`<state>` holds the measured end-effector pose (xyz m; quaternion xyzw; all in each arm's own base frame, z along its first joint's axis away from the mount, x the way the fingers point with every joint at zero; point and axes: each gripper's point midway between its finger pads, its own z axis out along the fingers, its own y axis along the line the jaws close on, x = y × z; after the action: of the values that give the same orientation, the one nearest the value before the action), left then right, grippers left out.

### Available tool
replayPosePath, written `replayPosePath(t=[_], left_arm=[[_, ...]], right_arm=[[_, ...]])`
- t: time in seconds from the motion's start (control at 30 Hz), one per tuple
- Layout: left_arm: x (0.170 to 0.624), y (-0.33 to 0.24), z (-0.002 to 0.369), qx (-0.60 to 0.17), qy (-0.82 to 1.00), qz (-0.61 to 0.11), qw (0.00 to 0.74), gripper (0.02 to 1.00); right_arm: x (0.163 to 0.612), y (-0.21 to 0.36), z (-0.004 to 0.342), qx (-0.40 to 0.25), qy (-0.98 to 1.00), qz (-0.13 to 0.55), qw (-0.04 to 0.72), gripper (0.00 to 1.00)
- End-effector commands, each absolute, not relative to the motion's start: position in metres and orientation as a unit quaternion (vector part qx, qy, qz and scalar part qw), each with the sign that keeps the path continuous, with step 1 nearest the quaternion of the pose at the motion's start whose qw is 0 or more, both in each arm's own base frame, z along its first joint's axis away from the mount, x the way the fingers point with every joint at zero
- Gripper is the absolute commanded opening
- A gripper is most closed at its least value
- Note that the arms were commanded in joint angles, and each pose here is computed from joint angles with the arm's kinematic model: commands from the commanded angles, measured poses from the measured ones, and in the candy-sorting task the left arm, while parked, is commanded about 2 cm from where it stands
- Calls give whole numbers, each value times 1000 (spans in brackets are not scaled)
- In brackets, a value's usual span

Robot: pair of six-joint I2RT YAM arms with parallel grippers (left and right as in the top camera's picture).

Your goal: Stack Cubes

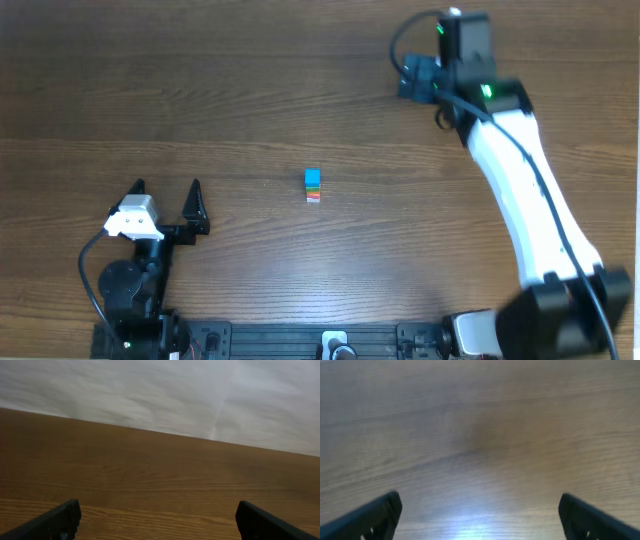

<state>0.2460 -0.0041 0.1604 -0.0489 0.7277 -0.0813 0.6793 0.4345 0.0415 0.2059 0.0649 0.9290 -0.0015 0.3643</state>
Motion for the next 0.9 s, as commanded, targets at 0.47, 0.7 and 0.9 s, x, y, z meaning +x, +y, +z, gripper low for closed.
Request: replayPosePath(t=[0.47,0.7,0.9], left_arm=[[246,-4,159,-43,728,-77,680,1000],[246,-4,159,-43,728,-77,680,998],[246,-4,159,-43,728,-77,680,1000]], right_arm=[[288,3,230,10,818,-15,575,993],[255,-12,220,21,772,-26,635,993],[243,-9,207,6,741,-27,671,991]])
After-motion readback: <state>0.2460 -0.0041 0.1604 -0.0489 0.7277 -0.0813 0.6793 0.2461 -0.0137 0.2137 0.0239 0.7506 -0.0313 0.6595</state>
